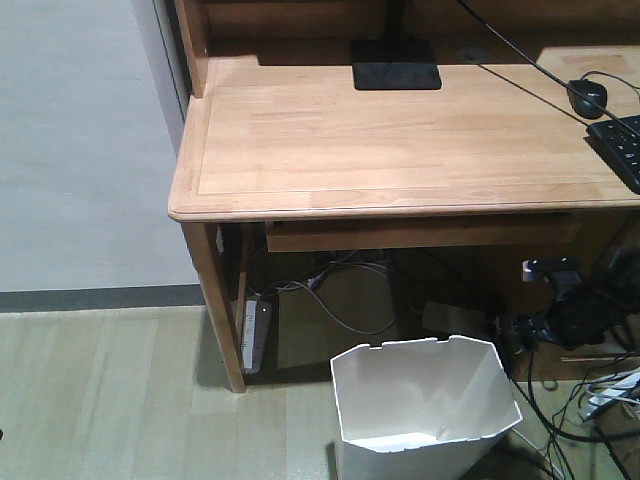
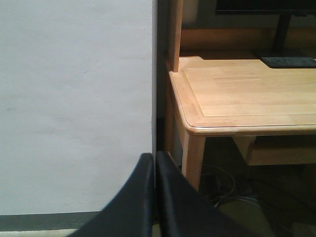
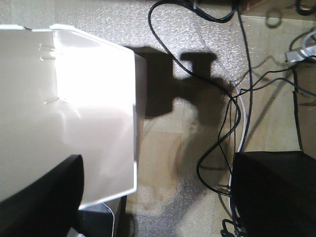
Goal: Move trash bin to bedside with robot
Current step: 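Lower the right gripper toward the rim of the white trash bin, then close the right gripper on the bin rim and lift it slightly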
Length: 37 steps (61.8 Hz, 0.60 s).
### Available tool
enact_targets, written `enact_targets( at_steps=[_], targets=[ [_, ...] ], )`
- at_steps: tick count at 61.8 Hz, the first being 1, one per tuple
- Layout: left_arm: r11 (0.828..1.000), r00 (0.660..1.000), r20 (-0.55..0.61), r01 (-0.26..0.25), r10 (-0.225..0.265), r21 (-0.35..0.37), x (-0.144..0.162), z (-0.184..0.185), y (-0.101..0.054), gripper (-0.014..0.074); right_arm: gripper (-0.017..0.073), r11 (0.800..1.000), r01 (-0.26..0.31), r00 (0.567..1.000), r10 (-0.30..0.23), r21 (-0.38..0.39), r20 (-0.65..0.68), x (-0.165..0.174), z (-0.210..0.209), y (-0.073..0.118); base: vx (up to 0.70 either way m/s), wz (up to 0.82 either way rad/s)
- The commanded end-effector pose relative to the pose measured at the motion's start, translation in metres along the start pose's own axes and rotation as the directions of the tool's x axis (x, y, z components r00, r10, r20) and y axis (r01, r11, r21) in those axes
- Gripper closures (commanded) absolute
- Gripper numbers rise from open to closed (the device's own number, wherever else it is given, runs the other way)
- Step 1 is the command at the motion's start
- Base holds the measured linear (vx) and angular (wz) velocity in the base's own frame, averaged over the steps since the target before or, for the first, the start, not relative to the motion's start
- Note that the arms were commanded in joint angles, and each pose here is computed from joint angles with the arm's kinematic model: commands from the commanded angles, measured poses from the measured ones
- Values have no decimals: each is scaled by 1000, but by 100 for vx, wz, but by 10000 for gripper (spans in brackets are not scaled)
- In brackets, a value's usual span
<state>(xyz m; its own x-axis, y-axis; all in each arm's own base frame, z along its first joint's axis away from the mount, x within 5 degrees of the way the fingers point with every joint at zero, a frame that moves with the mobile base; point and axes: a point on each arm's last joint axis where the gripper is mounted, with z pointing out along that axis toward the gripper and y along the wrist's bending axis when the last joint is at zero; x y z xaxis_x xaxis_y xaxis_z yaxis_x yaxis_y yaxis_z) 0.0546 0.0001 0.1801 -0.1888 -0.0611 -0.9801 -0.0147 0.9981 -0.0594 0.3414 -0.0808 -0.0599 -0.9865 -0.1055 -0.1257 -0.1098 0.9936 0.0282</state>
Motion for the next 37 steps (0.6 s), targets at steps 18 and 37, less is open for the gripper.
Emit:
enact_targets(
  at_steps=[18, 37],
  targets=[
    [1000, 998, 55, 12, -12, 6, 2, 2, 0, 599, -13, 999, 32, 999, -32, 0, 24, -24, 50, 20, 0, 0],
    [1000, 998, 55, 12, -12, 6, 2, 2, 0, 599, -13, 999, 29, 1000, -29, -12, -10, -15, 80, 14, 0, 0]
  ],
)
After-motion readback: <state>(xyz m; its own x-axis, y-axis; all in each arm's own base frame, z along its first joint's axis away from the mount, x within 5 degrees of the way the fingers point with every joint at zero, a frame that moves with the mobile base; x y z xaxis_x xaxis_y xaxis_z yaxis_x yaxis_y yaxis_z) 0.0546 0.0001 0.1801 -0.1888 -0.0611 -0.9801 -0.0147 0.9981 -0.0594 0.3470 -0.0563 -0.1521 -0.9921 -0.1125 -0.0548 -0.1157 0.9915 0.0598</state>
